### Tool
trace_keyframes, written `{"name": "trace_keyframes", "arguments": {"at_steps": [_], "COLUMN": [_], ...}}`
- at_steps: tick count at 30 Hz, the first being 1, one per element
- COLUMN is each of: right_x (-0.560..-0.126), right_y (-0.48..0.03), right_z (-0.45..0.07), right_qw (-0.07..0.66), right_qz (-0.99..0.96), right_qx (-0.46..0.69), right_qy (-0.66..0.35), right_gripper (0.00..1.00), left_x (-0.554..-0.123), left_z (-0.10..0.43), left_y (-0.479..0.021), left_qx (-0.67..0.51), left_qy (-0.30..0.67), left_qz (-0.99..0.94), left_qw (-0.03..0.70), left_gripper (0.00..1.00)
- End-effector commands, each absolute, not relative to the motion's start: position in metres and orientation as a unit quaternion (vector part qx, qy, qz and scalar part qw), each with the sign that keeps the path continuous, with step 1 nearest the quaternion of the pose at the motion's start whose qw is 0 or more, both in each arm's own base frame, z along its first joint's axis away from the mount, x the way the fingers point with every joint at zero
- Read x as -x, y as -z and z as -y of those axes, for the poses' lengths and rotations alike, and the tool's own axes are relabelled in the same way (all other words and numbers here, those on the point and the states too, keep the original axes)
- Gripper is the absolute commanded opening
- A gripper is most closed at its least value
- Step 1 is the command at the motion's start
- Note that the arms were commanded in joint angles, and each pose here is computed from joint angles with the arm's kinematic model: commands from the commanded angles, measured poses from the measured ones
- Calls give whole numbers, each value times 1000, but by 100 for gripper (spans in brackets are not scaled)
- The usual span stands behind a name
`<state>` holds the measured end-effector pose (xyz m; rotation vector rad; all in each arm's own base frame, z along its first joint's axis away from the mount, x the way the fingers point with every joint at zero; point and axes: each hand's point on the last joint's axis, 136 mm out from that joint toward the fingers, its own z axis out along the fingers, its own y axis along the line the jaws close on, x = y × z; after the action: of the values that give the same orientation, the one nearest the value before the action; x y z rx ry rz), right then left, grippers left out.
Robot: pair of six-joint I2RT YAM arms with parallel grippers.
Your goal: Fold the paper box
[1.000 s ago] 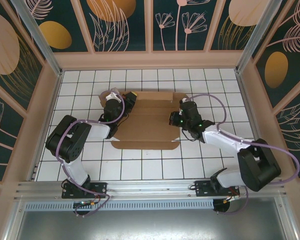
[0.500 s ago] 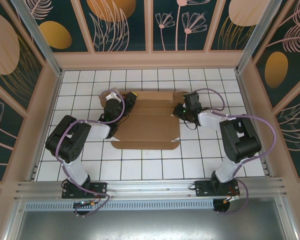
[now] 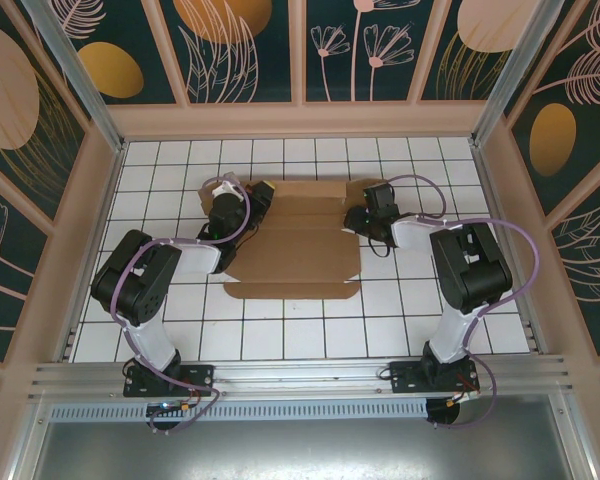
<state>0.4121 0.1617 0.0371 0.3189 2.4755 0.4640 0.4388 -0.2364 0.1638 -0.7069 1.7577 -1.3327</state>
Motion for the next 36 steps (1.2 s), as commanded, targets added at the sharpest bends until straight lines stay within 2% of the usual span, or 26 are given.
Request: {"name": "trace_keyframes", "arguments": {"at_steps": [1,6,15,25,36], "right_x": [-421,-425,-422,-412,-417], "right_y": [-31,-35,-72,-70,-36], "right_z": [-161,-182,-202,-222,-234], "right_qw": [308,305,334,328,291], "right_qz": [-928,-917,-886,-891,-908], "right_qx": [-110,-89,-59,-21,-21], "right_qy": [-181,-242,-316,-312,-299], "right_gripper": [51,50,40,36,36], "left_x": [-435,-436,-434,-435,-436], "left_z": [236,236,238,243,248], "left_y": [-138,-140,-137,-135,-134], "left_qx": [275,271,269,263,258], "left_qy": [492,494,494,502,505], "left_qz": [-730,-728,-731,-733,-737], "left_qw": [388,390,386,376,366], "left_gripper": [0,0,0,0,0]}}
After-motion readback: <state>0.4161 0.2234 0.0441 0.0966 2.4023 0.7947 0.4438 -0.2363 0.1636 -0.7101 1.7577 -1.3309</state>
